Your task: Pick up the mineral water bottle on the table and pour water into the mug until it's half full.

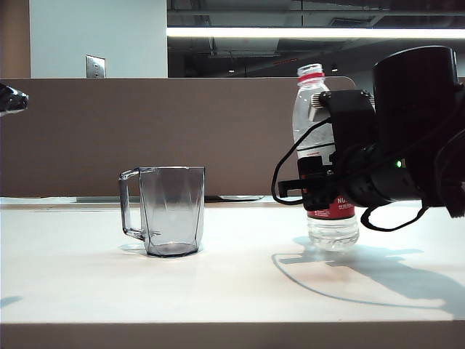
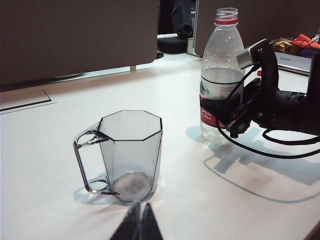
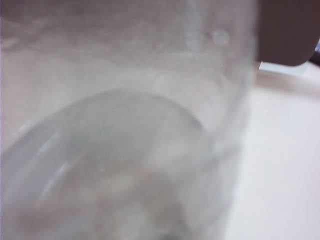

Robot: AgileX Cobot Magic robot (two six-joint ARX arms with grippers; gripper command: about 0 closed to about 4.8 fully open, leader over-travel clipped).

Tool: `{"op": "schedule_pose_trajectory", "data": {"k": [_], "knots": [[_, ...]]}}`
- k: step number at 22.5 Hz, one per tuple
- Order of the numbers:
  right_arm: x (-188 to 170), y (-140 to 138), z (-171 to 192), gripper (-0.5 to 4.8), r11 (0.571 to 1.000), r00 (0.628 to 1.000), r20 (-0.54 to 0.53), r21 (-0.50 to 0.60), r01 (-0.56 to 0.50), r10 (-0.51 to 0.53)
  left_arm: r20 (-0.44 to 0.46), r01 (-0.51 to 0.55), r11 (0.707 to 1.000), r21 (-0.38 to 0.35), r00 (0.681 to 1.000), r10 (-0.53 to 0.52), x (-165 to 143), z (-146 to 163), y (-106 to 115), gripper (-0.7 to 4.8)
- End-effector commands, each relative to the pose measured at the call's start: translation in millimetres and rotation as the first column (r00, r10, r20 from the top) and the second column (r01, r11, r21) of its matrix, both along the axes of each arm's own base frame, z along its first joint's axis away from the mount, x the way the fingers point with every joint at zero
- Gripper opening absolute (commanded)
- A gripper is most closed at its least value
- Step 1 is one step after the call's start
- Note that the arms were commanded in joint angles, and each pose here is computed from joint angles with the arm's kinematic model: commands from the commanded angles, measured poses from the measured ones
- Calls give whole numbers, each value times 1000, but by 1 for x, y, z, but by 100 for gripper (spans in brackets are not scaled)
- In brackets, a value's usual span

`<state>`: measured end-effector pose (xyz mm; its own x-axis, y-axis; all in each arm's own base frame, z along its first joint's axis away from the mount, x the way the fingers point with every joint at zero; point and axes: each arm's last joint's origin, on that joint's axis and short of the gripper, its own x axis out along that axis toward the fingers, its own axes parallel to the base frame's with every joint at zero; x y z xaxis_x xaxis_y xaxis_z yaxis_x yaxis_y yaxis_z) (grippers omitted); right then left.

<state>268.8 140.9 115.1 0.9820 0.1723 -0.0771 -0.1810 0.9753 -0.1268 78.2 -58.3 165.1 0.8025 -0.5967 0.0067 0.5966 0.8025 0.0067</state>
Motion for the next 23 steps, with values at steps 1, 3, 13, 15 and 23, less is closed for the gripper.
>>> {"op": "schedule_pose_trajectory", "data": {"k": [1,3,13,15,23], "knots": [[0,1,17,218,1000,995,95,-15,-6,8,12,4,1000,-9,1000,-4,0,2,0,-5],[-1,1,22,219,1000,993,114,-20,-7,10,12,4,1000,-9,1000,-4,0,2,0,-5],[-3,12,42,220,960,984,82,-248,-132,157,12,3,1000,-9,1000,-3,0,2,0,-5],[-1,21,42,220,935,980,55,-313,-165,191,12,0,1000,-9,1000,0,0,2,0,-5],[8,43,52,220,874,970,-6,-432,-222,243,12,-1,1000,-9,1000,1,0,2,0,-5]]}}
